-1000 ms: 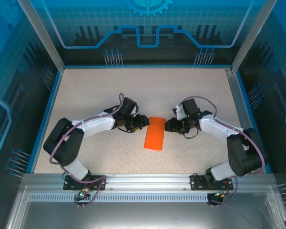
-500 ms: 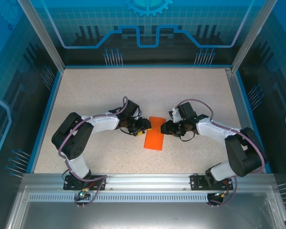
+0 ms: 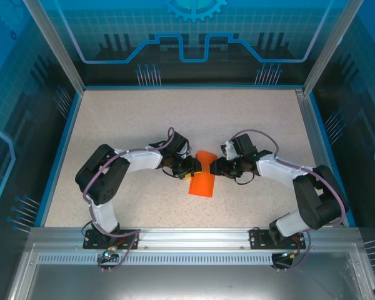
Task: Fold a paper plane with a square sheet of paper (pick it up from the middle)
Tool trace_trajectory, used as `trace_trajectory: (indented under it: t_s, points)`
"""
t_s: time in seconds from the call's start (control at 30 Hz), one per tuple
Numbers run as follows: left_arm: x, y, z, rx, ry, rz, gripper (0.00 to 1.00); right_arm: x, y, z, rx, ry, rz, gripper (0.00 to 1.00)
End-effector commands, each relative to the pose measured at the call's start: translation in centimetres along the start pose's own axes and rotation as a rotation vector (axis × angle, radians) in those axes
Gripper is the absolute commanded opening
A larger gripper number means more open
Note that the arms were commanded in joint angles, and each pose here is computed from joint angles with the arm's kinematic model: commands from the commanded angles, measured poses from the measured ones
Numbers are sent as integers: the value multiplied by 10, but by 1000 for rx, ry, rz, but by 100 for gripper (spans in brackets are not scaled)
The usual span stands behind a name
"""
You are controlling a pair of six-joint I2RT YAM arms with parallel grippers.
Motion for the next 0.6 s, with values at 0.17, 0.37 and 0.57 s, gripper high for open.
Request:
trace_trajectory:
  t_s: [0.17,0.37,0.57]
  points:
    - [-5,-3,-5,-10,26,16,47,-7,10,2,37,6,33,46]
    - [-2,-1,-12,-47,24,21,50,-7,14,0,41,20,36,45]
    - [1,0,-19,-81,35,24,51,-9,14,-3,33,23,38,44]
Point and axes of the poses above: each hand's point on the last joint's axis, 136 mm out from that joint toward the fingers, its own y axis out along the fingers, its own z axis along the line the jaws close on, x = y × z, the point moved 3 cm from there along -y, back along the fingers, and after that the axes turned 7 degrees about -y, right-handed, at the moved point
